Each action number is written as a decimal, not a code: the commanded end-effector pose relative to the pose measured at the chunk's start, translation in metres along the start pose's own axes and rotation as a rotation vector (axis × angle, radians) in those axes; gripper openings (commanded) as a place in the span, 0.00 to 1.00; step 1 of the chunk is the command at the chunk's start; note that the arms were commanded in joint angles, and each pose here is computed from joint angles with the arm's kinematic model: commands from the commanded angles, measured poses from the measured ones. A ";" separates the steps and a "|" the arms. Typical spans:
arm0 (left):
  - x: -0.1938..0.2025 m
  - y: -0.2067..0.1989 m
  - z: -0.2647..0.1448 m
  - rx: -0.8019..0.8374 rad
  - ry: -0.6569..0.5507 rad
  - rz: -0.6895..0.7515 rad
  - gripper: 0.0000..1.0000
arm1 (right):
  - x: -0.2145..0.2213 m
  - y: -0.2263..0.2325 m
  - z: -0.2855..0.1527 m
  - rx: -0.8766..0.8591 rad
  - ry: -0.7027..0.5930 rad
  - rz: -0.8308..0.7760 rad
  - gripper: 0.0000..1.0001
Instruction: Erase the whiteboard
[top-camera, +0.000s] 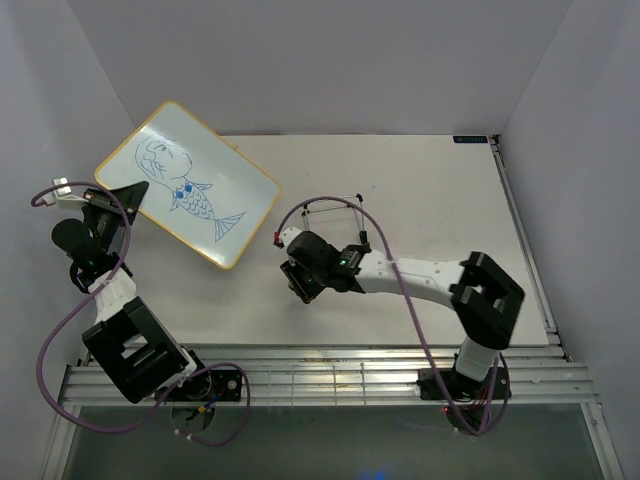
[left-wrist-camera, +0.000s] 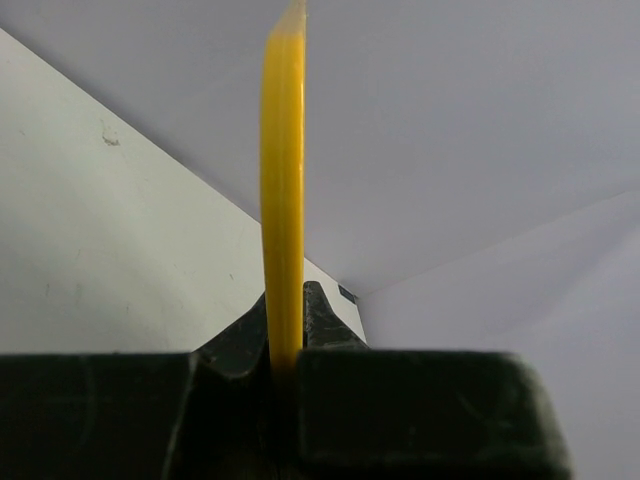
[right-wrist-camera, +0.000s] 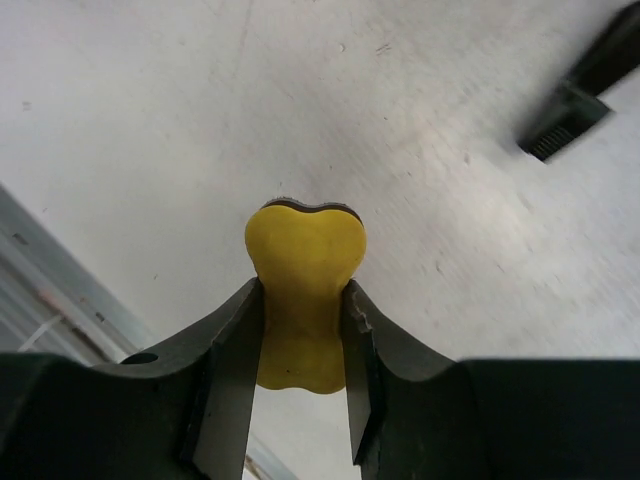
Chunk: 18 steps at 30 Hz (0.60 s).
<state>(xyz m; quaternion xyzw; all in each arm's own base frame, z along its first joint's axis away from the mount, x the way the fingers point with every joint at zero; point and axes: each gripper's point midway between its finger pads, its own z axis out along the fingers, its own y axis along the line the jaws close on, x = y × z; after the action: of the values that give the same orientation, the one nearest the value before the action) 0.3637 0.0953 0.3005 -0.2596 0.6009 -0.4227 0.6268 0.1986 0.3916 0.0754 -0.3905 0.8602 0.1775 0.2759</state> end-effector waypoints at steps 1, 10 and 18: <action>-0.014 -0.072 -0.006 0.149 -0.023 0.084 0.00 | -0.034 0.001 -0.072 -0.022 -0.209 0.055 0.31; 0.058 -0.155 0.023 0.389 0.301 0.099 0.00 | -0.004 -0.074 -0.201 0.211 -0.359 0.203 0.32; 0.171 -0.193 0.018 0.465 0.580 0.038 0.00 | -0.003 -0.103 -0.286 0.315 -0.466 0.242 0.31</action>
<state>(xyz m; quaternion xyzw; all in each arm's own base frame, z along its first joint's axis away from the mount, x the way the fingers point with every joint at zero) 0.3401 -0.1381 0.3534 0.0221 0.6563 -0.5900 0.4697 0.1844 0.2047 0.2780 -0.2055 0.8253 0.1925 0.4895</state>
